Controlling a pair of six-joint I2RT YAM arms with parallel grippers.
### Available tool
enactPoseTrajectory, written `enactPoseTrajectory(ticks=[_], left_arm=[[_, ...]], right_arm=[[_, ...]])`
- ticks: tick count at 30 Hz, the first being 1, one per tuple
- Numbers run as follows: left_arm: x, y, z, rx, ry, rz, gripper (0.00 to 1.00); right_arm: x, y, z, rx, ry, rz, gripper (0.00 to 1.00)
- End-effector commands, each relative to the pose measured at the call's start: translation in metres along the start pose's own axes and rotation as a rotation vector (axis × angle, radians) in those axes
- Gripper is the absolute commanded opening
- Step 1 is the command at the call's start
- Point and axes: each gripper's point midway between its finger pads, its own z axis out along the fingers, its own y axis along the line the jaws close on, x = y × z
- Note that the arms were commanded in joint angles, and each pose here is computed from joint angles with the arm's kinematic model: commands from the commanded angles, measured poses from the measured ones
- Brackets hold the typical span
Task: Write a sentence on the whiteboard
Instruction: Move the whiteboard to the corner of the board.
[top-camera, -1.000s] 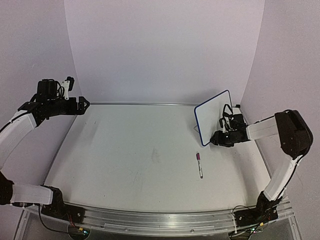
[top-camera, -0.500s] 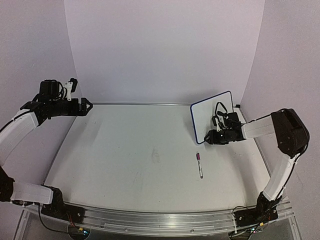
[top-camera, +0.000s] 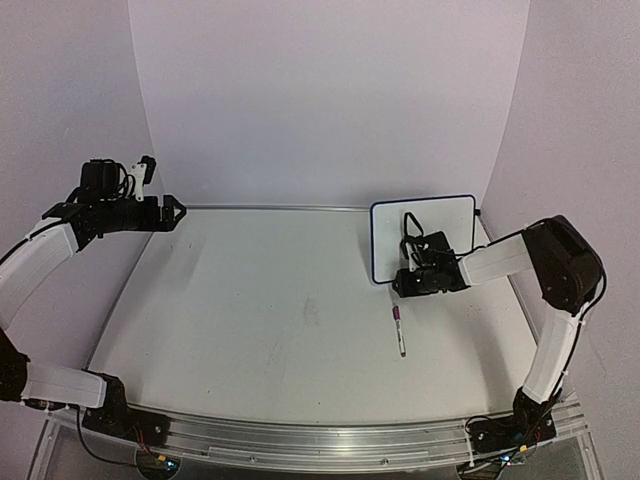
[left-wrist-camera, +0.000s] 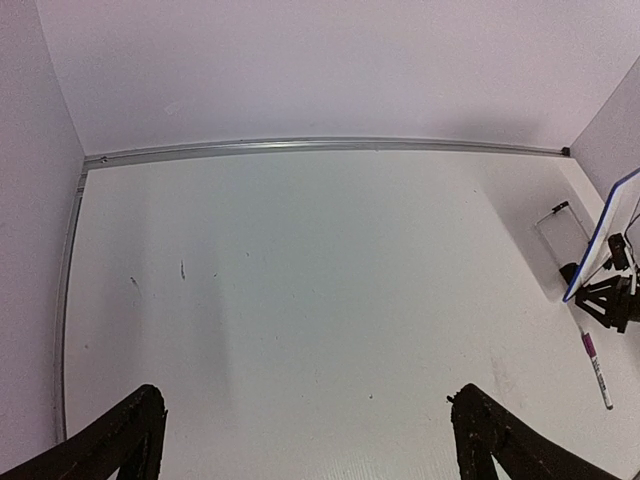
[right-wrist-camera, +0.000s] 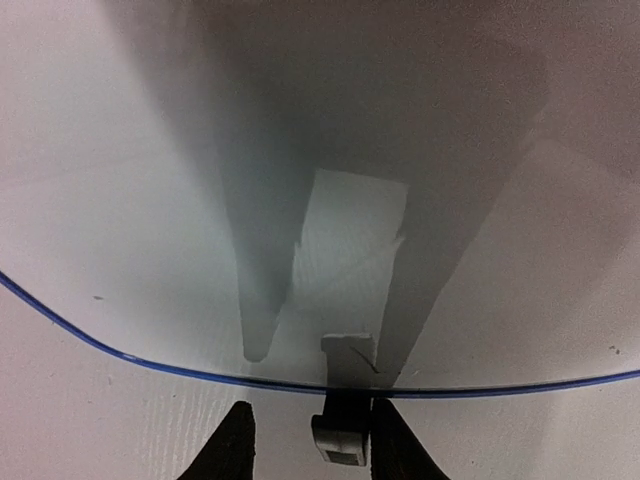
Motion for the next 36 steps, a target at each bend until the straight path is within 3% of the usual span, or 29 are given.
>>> enactPoseTrajectory(ticks=[1, 7, 17, 26, 36], left_arm=[[-0.007, -0.001, -0.001, 0.001, -0.030, 0.007, 1.00], [-0.006, 0.000, -0.001, -0.006, -0.029, 0.006, 0.99], [-0.006, 0.001, 0.001, -0.009, -0.026, 0.004, 0.99], [-0.005, 0.001, 0.000, -0.008, -0.029, 0.005, 0.99], [-0.007, 0.001, -0.002, -0.011, -0.037, 0.002, 0.99]], right_arm=[[-0.014, -0.004, 0.007, 0.074, -0.058, 0.020, 0.35], [-0.016, -0.002, 0.009, 0.101, -0.084, -0.009, 0.28], [-0.020, 0.020, 0.011, 0.157, -0.132, -0.145, 0.00], [-0.022, 0.090, 0.006, 0.070, -0.216, -0.142, 0.00], [0.002, 0.182, 0.008, -0.010, -0.207, -0.114, 0.00]])
